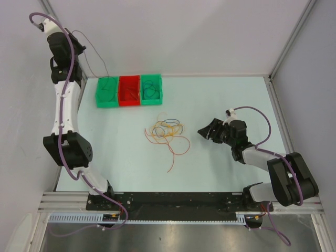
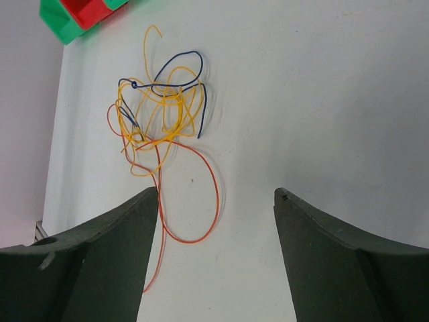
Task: Untangle the cables
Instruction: Place the cable in the bin.
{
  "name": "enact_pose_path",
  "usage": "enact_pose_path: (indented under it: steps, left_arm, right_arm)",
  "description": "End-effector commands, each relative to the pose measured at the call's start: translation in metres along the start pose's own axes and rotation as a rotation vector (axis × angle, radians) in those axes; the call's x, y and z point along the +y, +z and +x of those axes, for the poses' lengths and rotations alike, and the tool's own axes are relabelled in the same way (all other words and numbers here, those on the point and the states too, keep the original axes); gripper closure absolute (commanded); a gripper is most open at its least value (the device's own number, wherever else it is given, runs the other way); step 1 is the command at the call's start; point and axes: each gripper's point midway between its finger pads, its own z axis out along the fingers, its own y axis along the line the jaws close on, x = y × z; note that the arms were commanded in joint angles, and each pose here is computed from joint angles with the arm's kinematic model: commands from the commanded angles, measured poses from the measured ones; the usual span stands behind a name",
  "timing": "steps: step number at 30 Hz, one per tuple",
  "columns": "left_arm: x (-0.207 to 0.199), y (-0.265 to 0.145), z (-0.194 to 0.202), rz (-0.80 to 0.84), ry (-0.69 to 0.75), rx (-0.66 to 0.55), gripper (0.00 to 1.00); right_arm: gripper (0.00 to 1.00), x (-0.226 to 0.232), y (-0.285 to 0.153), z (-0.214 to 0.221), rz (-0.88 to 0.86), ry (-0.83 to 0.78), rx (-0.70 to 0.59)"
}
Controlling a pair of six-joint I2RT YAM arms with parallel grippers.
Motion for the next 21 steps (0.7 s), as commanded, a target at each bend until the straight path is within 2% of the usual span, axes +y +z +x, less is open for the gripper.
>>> enact_pose_path:
  steps: [1,21]
  left_arm:
    - [-0.01,-0.01,-0.029,0.044,-0.034,-0.076,1.0]
    - [0.022,0.019,0.051,-0.07,0.008,0.049,1.0]
  right_arm:
    - [0.26,0.007,0.002,-0.012,-0.029,-0.01,-0.036]
    - [0.26,0.007,0.002,-0.012,-0.029,-0.009,-0.036]
